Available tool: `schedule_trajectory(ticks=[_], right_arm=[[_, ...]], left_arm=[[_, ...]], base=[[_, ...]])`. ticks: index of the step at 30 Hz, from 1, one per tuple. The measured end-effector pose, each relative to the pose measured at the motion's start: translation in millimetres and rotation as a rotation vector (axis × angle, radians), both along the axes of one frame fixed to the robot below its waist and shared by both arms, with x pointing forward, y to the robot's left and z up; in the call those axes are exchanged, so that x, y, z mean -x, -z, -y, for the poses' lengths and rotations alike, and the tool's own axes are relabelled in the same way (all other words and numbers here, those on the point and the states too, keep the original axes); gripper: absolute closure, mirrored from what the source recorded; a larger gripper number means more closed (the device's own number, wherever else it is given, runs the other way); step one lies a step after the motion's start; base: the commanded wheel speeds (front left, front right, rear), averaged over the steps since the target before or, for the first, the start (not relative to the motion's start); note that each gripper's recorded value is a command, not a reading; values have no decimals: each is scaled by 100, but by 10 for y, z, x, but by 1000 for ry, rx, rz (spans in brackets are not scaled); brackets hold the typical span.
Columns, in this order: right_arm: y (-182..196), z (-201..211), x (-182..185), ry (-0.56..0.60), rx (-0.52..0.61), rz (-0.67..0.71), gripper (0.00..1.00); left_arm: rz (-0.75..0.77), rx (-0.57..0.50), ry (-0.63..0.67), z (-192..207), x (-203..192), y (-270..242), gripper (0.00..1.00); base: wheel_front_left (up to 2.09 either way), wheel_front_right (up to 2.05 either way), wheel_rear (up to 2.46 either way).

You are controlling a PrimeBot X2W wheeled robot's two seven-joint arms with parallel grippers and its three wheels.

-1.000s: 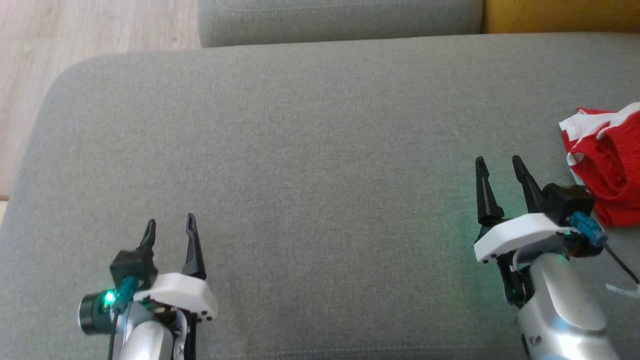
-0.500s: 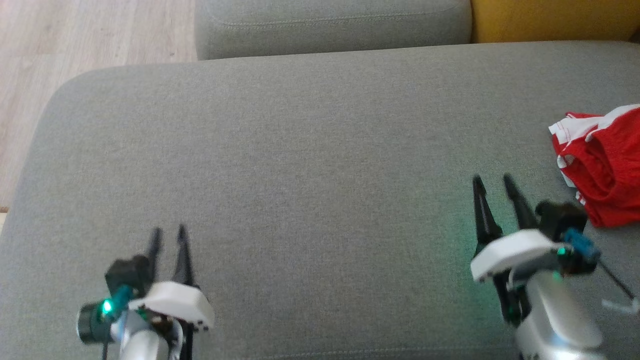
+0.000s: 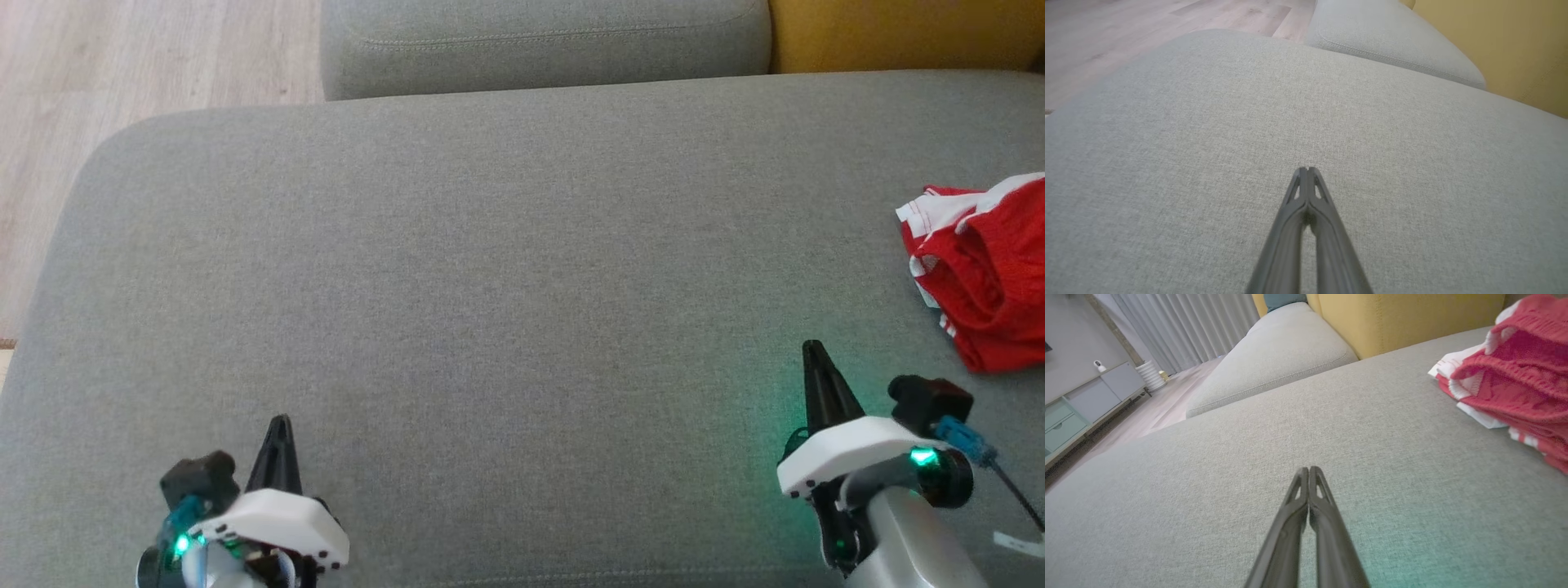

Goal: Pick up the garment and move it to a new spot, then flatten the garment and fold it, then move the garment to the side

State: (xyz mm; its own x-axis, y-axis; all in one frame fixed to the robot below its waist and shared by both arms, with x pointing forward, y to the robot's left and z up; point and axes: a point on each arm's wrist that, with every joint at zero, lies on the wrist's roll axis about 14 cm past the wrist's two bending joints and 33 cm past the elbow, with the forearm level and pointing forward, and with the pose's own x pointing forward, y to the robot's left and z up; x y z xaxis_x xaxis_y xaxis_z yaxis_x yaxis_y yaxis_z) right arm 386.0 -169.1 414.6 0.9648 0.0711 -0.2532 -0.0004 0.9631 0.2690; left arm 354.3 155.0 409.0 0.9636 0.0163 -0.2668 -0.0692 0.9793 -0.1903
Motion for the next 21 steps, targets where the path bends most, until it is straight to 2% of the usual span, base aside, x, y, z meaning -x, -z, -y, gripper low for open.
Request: schedule_trajectory(ticks=[21], right_arm=[[-169, 91, -67, 104, -225, 26, 100]], left_arm=[[-28, 241, -90, -82, -11, -18, 100]], base=[[0, 0, 0]])
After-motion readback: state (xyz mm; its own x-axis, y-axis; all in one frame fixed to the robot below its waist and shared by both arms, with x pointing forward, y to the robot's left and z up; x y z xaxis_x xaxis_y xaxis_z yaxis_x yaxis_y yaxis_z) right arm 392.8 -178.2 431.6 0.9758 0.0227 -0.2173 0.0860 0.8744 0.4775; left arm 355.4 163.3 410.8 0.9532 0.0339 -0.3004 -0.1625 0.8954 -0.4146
